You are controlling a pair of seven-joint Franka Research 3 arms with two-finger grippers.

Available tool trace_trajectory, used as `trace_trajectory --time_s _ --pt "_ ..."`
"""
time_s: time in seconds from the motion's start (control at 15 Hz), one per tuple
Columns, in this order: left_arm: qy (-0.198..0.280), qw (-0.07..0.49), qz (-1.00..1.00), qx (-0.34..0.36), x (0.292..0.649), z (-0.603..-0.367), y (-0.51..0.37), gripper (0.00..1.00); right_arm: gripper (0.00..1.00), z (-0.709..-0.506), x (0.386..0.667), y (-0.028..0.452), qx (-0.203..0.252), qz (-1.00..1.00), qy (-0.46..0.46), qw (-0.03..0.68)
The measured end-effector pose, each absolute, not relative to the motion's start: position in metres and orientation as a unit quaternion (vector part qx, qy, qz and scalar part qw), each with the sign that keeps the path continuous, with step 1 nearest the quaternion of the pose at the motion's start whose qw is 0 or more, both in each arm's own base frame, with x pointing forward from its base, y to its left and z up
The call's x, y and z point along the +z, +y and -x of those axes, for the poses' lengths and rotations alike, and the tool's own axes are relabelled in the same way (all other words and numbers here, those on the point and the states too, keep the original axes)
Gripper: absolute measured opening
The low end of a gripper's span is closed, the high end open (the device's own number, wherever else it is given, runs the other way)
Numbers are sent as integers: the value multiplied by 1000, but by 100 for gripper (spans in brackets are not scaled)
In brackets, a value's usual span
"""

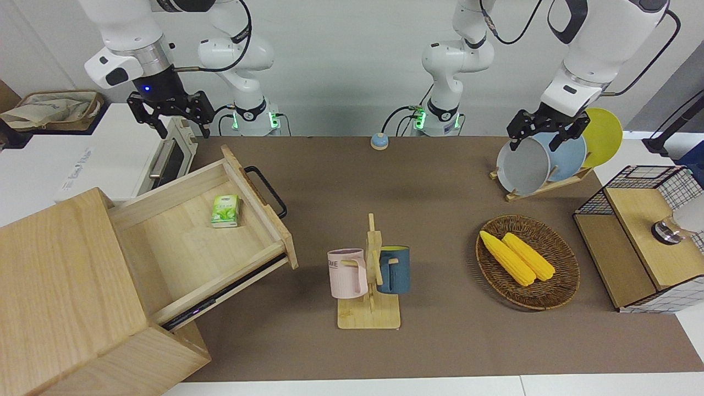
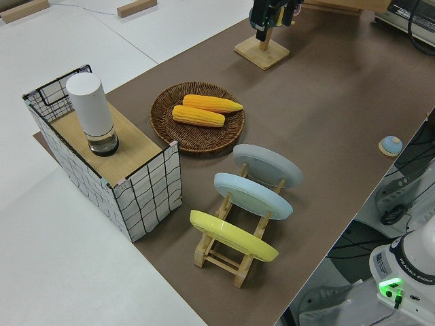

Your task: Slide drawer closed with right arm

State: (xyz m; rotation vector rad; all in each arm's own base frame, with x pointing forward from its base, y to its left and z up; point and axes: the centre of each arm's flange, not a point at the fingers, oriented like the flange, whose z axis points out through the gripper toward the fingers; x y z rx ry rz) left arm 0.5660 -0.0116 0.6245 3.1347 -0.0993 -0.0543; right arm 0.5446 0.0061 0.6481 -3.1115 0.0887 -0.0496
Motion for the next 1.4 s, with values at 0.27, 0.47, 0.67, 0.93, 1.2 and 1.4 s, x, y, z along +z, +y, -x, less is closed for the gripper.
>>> trace_trajectory --time_s 0.27,0.47,0.67,0.93,1.2,1.4 --pt "-32 2 -999 -17 625 -566 -12 100 99 -545 652 12 -20 1000 21 8" --pt "-32 2 -999 -17 625 -566 -12 100 99 -545 653 14 -21 1000 18 7" --pt "-32 2 -999 -17 625 -566 -12 100 98 -545 653 14 -21 1000 16 7" --pt "-32 2 -999 -17 625 -566 -12 100 75 -545 652 14 -19 1000 15 7" --pt "-32 2 -999 -17 625 -566 -12 100 33 -545 651 13 -16 1000 14 6" --pt "-32 2 -999 -17 625 -566 -12 100 7 -545 650 13 -14 1000 14 6"
